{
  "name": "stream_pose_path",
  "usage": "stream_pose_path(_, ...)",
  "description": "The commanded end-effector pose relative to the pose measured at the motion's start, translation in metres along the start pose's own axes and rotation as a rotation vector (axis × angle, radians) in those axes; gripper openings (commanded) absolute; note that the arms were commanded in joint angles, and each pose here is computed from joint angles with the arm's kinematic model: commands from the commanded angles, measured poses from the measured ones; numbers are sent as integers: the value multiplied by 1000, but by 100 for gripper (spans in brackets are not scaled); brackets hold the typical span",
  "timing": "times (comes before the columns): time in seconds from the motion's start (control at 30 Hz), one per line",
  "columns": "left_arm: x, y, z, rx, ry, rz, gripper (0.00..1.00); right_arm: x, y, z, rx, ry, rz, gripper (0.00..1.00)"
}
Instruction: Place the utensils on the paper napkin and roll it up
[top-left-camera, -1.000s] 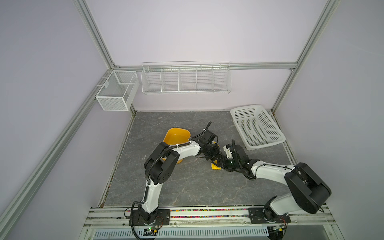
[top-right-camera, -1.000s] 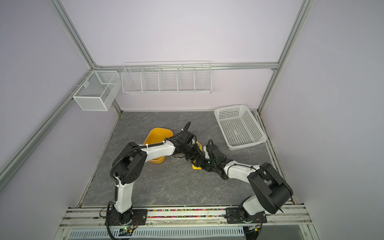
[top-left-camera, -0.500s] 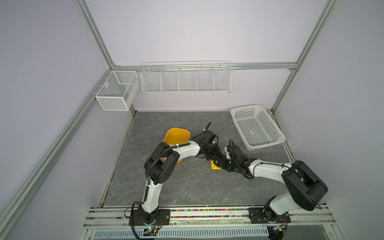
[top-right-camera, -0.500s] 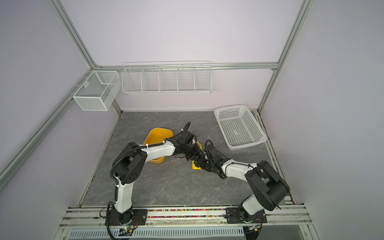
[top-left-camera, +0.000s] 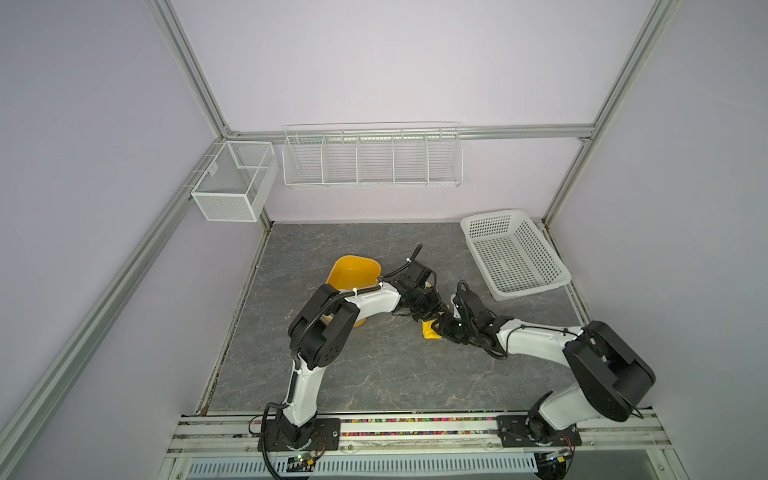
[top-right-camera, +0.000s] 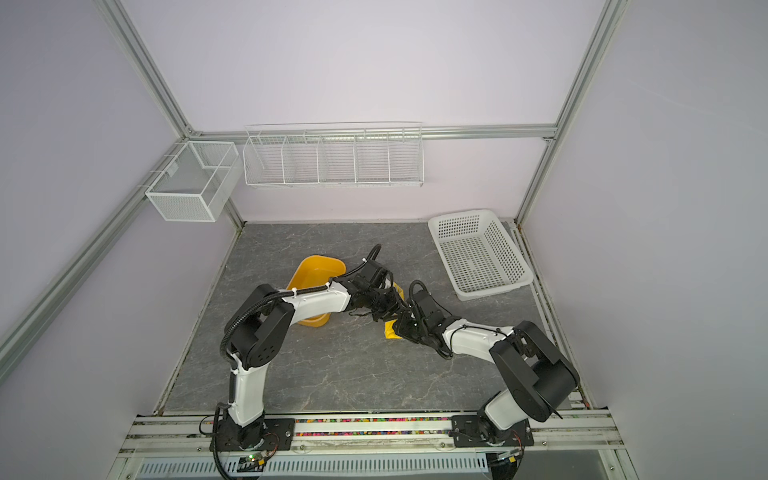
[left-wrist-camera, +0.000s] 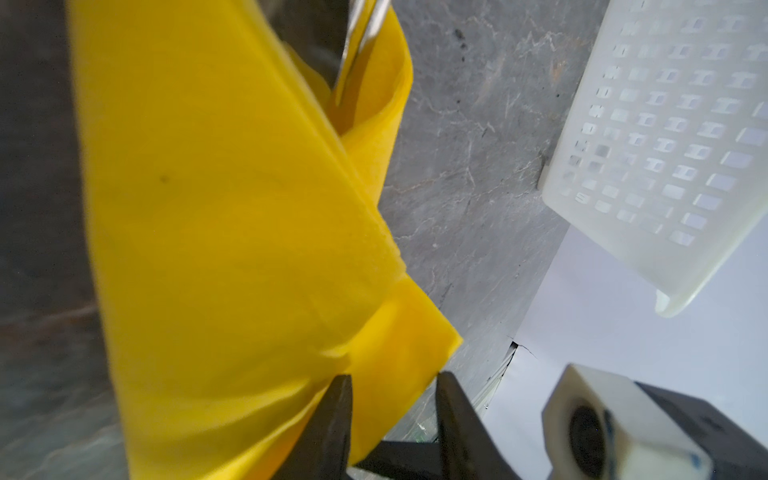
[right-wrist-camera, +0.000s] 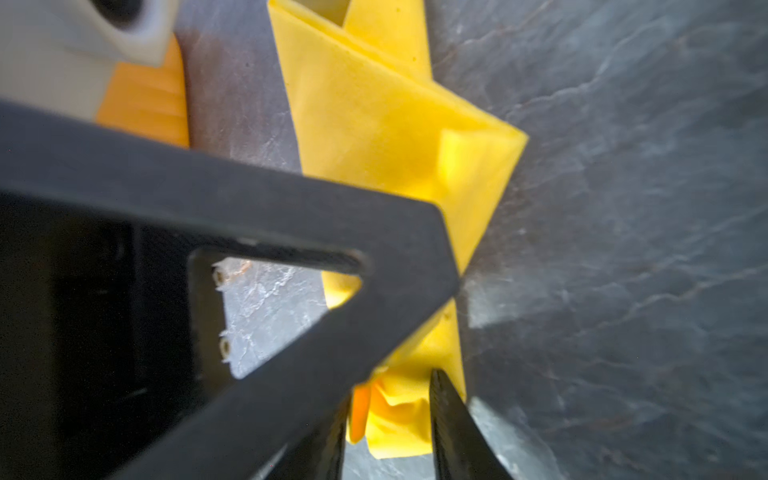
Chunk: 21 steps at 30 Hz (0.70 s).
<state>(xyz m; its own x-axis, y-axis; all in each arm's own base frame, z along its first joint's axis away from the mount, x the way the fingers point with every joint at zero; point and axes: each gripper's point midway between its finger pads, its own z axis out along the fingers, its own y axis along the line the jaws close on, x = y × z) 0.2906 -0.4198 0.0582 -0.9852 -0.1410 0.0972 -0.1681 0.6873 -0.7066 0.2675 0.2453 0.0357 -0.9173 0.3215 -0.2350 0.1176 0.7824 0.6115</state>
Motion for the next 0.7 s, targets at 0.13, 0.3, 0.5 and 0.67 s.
stream_pose_path(0.13,3,-3,-4,-2,-1,33,35,7,-14,-4,39,-6,36,30)
stream_pose_path(0.3,1,-13,-17,0,-27,112,36,7,-16,-5,45,-6,38,26)
stream_pose_path(0.5,-3,-5,-35,-93,-88,176,36,11,-19,-2,46,3,48,26)
stream_pose_path(0.67,-1,20,-32,-147,-80,150,22,11,-20,-3,50,0,52,26)
